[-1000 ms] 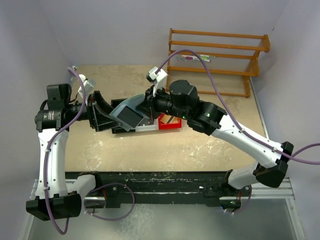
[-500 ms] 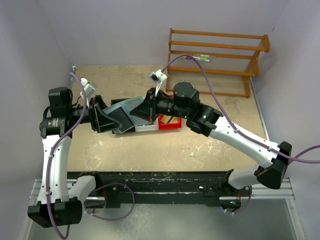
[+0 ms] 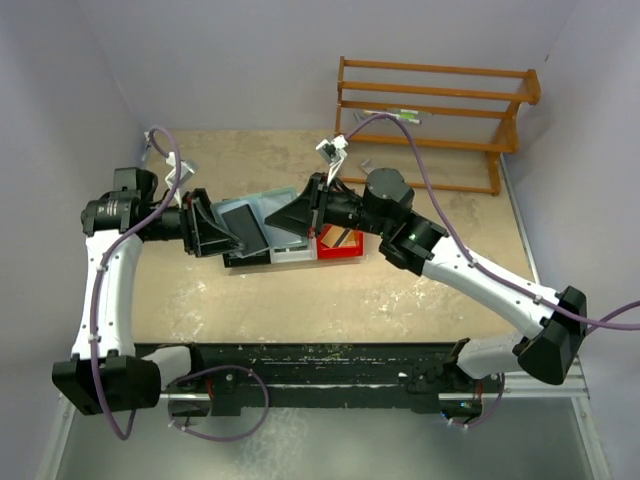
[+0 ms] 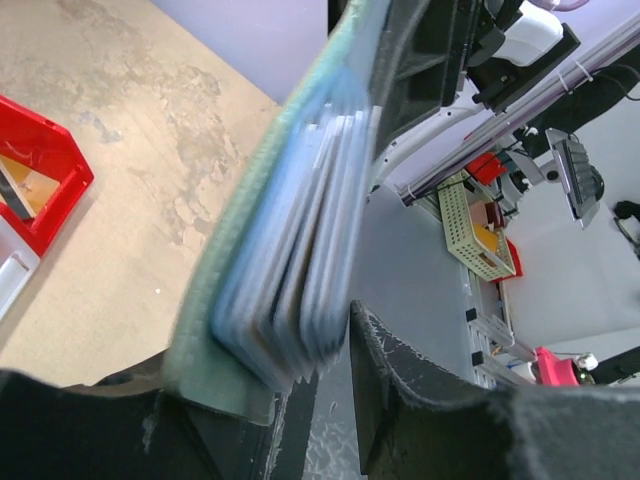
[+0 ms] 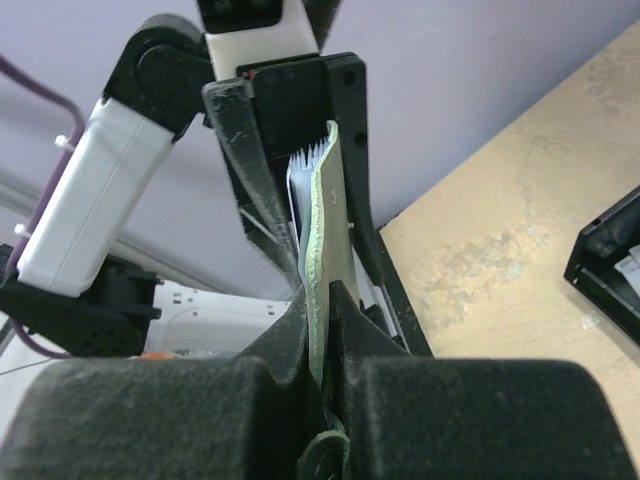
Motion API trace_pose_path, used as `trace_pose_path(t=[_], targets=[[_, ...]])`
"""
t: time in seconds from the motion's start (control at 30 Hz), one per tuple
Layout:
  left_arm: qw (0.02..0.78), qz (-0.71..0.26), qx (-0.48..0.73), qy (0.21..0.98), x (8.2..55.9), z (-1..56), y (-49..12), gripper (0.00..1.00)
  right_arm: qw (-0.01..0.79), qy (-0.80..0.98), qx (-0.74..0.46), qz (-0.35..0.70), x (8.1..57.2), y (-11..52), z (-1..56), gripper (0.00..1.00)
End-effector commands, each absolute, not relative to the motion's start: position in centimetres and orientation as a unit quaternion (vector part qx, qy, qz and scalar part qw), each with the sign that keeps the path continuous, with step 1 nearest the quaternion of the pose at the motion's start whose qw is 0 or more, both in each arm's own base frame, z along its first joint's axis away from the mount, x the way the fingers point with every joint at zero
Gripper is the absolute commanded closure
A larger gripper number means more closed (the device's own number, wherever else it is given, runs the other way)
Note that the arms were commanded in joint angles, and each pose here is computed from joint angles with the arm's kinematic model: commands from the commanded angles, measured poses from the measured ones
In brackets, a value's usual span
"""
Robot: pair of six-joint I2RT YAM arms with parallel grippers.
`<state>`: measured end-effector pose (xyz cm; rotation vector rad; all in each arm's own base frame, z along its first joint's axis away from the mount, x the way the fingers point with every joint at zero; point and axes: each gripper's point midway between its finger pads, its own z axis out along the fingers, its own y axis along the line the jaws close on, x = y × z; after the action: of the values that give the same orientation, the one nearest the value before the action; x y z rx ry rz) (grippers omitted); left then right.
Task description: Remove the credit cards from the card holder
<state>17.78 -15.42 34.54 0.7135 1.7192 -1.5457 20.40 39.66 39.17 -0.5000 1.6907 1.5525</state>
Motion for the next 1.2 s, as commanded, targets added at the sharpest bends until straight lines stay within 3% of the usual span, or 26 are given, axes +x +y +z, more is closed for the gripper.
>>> trace_pose_path(t=[0.0, 0.17, 0.37, 0.53, 0.73, 0.83, 1.0, 1.17], targets=[[0.387, -0.665, 0.273, 0.578, 16.3, 38.4, -15.9, 0.58, 0.4, 0.601, -0.203, 0.662, 18.8, 39.2, 43.4, 1.0], [0.39, -0.663, 0.276, 0.577, 16.1, 38.8, -15.8, 0.78, 0.399, 0.607, -0.201, 0.656, 19.5, 38.9, 42.7, 1.0], [0.386, -0.657, 0.277, 0.585, 15.8, 38.6, -15.8, 0.91, 0.368, 0.617, -0.22, 0.66, 21.1, 38.0, 40.5, 0.56], [0.373, -0.637, 0.278, 0.615, 16.4, 37.2, -15.7, 0.97, 0.354, 0.622, -0.249, 0.652, 22.4, 37.0, 39.6, 0.34], [0.338, -0.569, 0.233, 0.712, 19.2, 33.8, -14.7, 0.98, 0.476, 0.64, -0.216, 0.563, 25.8, 32.6, 42.8, 0.31], [0.377, -0.507, 0.203, 0.748, 21.2, 32.5, -13.9, 0.98, 0.53, 0.63, -0.203, 0.53, 26.4, 31.2, 44.8, 0.31], [0.378, -0.509, 0.198, 0.748, 21.4, 32.8, -13.9, 0.98, 0.497, 0.607, -0.247, 0.569, 23.2, 33.8, 44.5, 0.33], [0.359, -0.529, 0.203, 0.742, 20.7, 33.0, -14.2, 0.97, 0.398, 0.578, -0.327, 0.633, 19.6, 37.7, 42.4, 0.38]])
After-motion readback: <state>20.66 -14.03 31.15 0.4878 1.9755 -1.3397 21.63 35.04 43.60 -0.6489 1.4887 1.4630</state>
